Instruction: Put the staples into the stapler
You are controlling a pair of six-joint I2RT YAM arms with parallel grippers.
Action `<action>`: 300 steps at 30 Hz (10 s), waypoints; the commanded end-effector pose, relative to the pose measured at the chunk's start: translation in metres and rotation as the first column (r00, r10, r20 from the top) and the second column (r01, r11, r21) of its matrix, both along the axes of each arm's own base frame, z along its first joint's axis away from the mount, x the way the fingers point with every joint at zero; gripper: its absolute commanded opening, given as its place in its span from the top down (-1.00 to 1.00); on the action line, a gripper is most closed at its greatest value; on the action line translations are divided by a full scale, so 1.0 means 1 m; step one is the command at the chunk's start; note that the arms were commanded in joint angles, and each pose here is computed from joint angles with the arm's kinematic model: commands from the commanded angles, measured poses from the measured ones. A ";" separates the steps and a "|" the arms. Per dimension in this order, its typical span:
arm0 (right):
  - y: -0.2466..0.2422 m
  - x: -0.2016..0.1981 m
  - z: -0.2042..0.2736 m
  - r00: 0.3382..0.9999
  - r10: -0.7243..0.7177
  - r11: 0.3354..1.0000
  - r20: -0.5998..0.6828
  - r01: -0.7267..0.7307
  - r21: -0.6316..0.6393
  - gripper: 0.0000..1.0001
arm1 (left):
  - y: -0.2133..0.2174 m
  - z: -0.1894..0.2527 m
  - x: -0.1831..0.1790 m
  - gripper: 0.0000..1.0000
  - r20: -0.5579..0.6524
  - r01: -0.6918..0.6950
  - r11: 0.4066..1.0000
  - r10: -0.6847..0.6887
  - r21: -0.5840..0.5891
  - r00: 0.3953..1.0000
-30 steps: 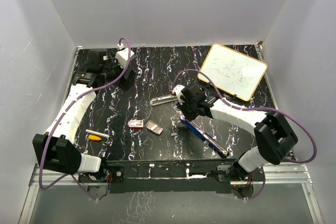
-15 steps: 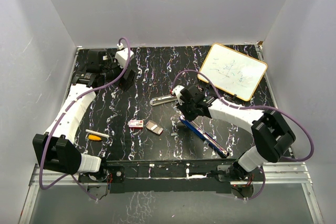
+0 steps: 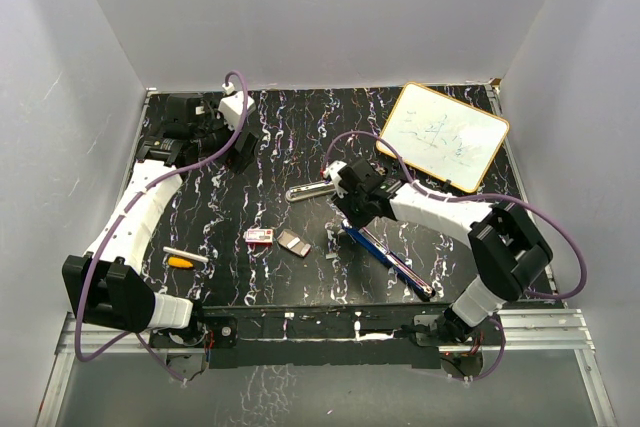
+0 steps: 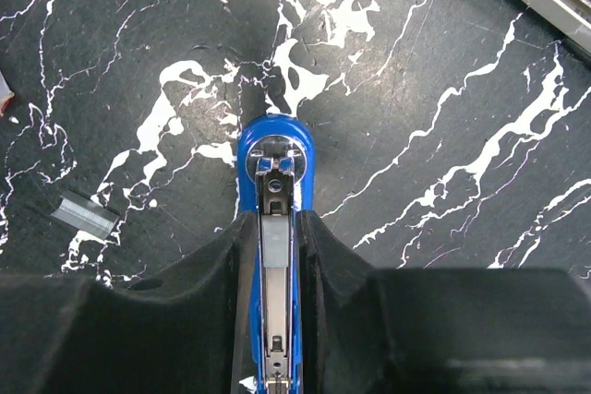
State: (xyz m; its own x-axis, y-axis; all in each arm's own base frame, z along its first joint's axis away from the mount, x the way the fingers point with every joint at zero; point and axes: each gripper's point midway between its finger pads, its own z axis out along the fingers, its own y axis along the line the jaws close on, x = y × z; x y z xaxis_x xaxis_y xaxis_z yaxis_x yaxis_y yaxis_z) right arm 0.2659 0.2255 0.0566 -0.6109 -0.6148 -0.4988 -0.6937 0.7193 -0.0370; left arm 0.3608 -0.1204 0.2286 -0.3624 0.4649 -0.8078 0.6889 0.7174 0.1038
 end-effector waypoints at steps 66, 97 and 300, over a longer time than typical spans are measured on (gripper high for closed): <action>-0.134 0.044 0.160 0.882 -0.336 0.869 0.331 0.154 0.470 -0.22 | -0.193 -0.219 -0.189 0.45 -0.474 0.623 0.743 -0.469 0.245 0.746; -0.071 0.051 0.272 0.891 -0.088 0.720 0.445 -0.252 0.646 -0.28 | -0.187 0.004 -0.109 0.97 -0.140 0.502 0.837 -0.536 -0.217 0.833; -0.014 -0.010 0.015 0.994 0.109 0.994 -0.028 -0.109 -0.002 0.64 | -0.045 0.042 -0.017 -0.94 0.023 -0.028 0.994 0.031 -0.101 0.999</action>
